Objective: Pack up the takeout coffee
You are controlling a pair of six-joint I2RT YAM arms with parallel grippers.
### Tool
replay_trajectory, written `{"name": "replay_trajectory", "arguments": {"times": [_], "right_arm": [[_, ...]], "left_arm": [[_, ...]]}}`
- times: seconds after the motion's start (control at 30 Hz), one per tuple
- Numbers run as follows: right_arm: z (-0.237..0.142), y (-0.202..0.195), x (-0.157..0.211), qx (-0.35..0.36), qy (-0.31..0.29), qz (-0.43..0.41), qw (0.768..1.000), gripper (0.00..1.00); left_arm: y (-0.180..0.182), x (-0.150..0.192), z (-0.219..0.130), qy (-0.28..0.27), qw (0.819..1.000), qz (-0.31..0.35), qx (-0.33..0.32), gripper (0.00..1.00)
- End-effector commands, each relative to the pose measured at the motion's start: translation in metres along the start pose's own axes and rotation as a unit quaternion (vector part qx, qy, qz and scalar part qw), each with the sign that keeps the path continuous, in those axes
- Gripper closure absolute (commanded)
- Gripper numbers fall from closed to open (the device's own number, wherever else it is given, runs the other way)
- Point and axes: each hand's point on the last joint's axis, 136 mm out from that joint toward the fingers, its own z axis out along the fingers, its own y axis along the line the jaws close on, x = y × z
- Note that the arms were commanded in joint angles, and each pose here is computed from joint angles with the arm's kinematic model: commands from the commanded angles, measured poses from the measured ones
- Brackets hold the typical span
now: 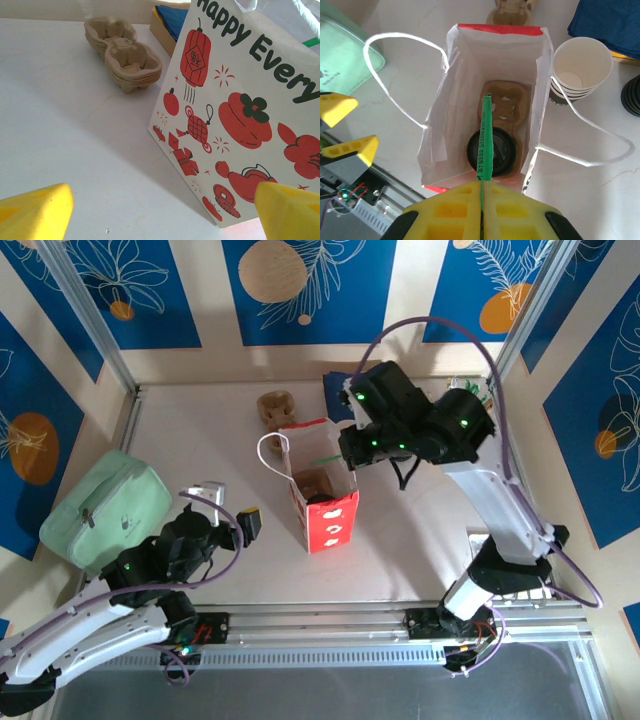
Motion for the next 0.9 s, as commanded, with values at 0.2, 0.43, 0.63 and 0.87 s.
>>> {"name": "replay_trajectory", "arguments": {"times": [0.2,0.43,0.63,0.87], "right_arm": [[0.063,0.015,-0.009,0.036,0.039,-0.012,0.999,0.90],[0.105,0.024,-0.008,0.036,0.079,-0.012,0.996,0.89],[0.125,0.027,-0.005,0.034,0.102,-0.003,0.994,0.81],[0.122,0.031,-0.013,0.012,0.100,0.004,0.995,0.64]], "left_arm": [[-0.004,-0.007,-0.003,-0.005,1.000,-0.011,0.008,0.07],[-0.029,-0.023,-0.017,-0.005,0.997,-0.021,0.076,0.06],[-0.054,-0.040,-0.031,0.010,0.991,-0.022,0.129,0.08],[-0.077,-0.050,-0.037,0.024,0.984,-0.018,0.176,0.08]]}}
